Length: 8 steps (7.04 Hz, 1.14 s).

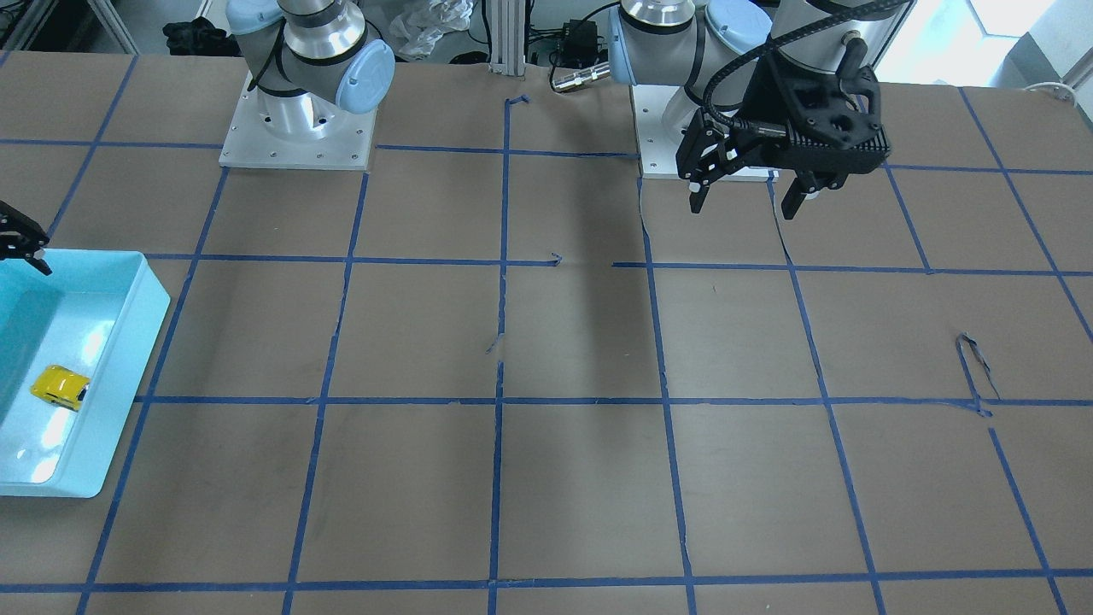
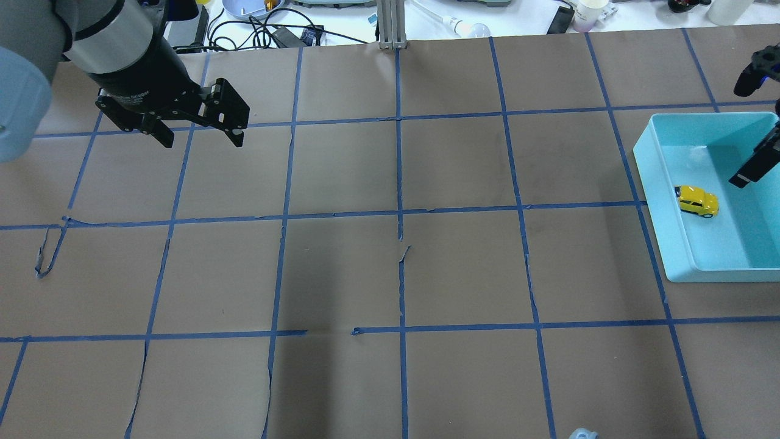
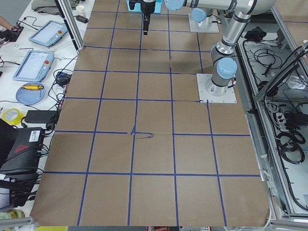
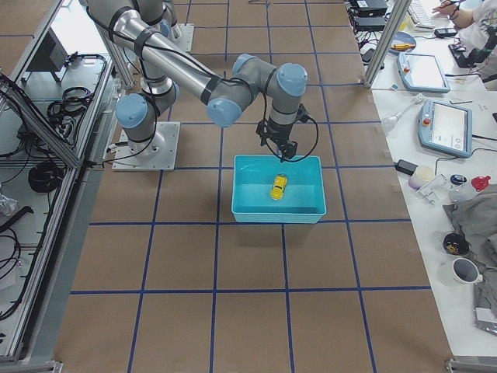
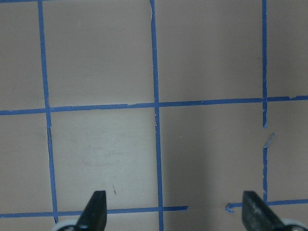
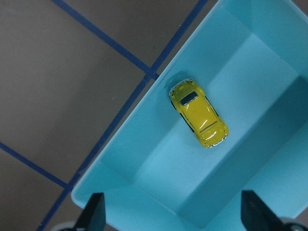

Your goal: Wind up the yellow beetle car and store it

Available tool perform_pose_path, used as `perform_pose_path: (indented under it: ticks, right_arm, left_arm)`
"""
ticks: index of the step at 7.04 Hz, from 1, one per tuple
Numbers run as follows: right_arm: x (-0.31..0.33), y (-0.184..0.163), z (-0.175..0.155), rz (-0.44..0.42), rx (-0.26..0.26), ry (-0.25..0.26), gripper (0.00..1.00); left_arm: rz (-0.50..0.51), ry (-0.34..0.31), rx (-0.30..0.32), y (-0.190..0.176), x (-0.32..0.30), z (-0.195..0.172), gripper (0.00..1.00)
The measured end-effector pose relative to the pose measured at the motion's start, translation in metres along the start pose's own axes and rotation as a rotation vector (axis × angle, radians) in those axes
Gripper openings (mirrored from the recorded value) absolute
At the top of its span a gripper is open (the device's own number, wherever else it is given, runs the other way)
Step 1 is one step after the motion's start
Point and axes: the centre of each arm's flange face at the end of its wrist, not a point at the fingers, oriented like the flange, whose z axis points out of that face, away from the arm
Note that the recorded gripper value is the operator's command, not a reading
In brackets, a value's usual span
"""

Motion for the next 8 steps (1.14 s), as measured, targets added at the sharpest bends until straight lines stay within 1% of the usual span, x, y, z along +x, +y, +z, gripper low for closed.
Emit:
perform_pose_path:
  ticks: [1, 2, 3, 5, 6, 7, 8]
  right_arm:
    - [-0.028, -0.006, -0.023, 0.193, 0.015, 0.003, 1.0]
    - [-0.063, -0.023, -0.04, 0.325, 0.034, -0.003, 1.0]
    - [-0.101, -0.047, -0.051, 0.39, 0.042, -0.007, 1.0]
    - [-0.173, -0.092, -0.067, 0.481, 0.058, -0.005, 1.0]
    - [-0.21, -0.112, -0.077, 0.504, 0.072, 0.002, 1.0]
    - [-0.236, -0.122, -0.088, 0.506, 0.072, 0.003, 1.0]
    - [-0.248, -0.124, -0.098, 0.505, 0.056, -0.003, 1.0]
  left_arm:
    - [0.0, 0.0, 0.0, 0.0, 0.0, 0.0, 1.0]
    - [0.0, 0.0, 0.0, 0.0, 0.0, 0.0, 1.0]
    - [0.0, -0.001, 0.0, 0.0, 0.0, 0.0, 1.0]
    - [0.001, -0.001, 0.0, 0.0, 0.0, 0.0, 1.0]
    - [0.001, -0.001, 0.0, 0.0, 0.0, 0.0, 1.0]
    - [0.001, -0.001, 0.0, 0.0, 0.0, 0.0, 1.0]
    - [0.001, -0.002, 0.0, 0.0, 0.0, 0.0, 1.0]
